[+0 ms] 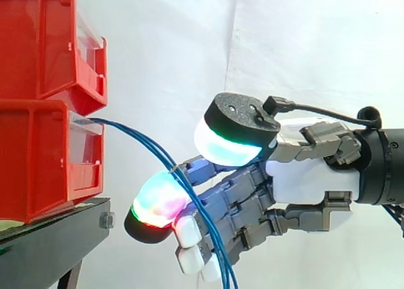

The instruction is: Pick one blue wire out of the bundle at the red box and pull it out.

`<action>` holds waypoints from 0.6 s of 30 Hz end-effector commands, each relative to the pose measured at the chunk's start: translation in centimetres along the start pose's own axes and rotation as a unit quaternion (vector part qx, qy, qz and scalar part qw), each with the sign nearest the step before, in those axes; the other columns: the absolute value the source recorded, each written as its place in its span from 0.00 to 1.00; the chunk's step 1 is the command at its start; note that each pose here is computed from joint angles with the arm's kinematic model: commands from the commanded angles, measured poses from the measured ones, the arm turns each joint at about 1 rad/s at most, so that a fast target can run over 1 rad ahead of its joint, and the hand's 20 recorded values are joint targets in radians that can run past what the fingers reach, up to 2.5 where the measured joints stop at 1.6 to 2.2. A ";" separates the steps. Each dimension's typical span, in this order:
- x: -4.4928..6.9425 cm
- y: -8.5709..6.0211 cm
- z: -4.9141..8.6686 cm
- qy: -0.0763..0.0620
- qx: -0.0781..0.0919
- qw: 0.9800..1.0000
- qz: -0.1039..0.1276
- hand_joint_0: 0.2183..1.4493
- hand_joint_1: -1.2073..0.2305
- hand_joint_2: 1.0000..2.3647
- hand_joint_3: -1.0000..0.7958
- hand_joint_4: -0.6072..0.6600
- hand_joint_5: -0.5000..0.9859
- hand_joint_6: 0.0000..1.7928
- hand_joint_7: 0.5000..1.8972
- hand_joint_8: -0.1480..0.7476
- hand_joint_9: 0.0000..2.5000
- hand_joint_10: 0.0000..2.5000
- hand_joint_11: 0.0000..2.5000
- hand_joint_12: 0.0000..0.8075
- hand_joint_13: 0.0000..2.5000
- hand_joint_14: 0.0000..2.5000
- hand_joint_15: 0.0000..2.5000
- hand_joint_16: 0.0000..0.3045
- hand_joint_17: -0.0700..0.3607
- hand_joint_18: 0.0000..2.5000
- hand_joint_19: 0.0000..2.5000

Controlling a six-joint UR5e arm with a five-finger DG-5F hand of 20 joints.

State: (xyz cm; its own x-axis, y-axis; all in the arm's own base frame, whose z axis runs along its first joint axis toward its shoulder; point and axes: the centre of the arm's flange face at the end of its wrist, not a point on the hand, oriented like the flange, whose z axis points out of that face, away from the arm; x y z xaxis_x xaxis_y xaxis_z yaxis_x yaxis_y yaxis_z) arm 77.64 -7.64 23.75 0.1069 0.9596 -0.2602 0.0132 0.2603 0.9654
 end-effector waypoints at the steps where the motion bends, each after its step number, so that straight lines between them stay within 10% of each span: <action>1: -0.1 0.3 0.0 -0.001 -0.002 1.000 0.001 0.32 0.28 0.00 0.31 0.66 0.23 0.52 0.29 0.56 0.32 0.01 0.20 0.54 0.34 0.01 0.18 0.18 0.45 0.31 0.18; 18: -0.6 1.4 -0.1 -0.001 -0.010 1.000 0.002 0.35 0.27 0.01 0.39 0.56 0.23 0.53 0.36 0.57 0.33 0.00 0.21 0.54 0.34 0.01 0.18 0.18 0.45 0.32 0.18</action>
State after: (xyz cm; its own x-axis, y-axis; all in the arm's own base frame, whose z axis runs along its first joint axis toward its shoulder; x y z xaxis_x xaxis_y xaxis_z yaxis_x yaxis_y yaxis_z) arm 77.45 -7.88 25.22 0.1094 0.9602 -0.2570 -0.0054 0.2591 0.9658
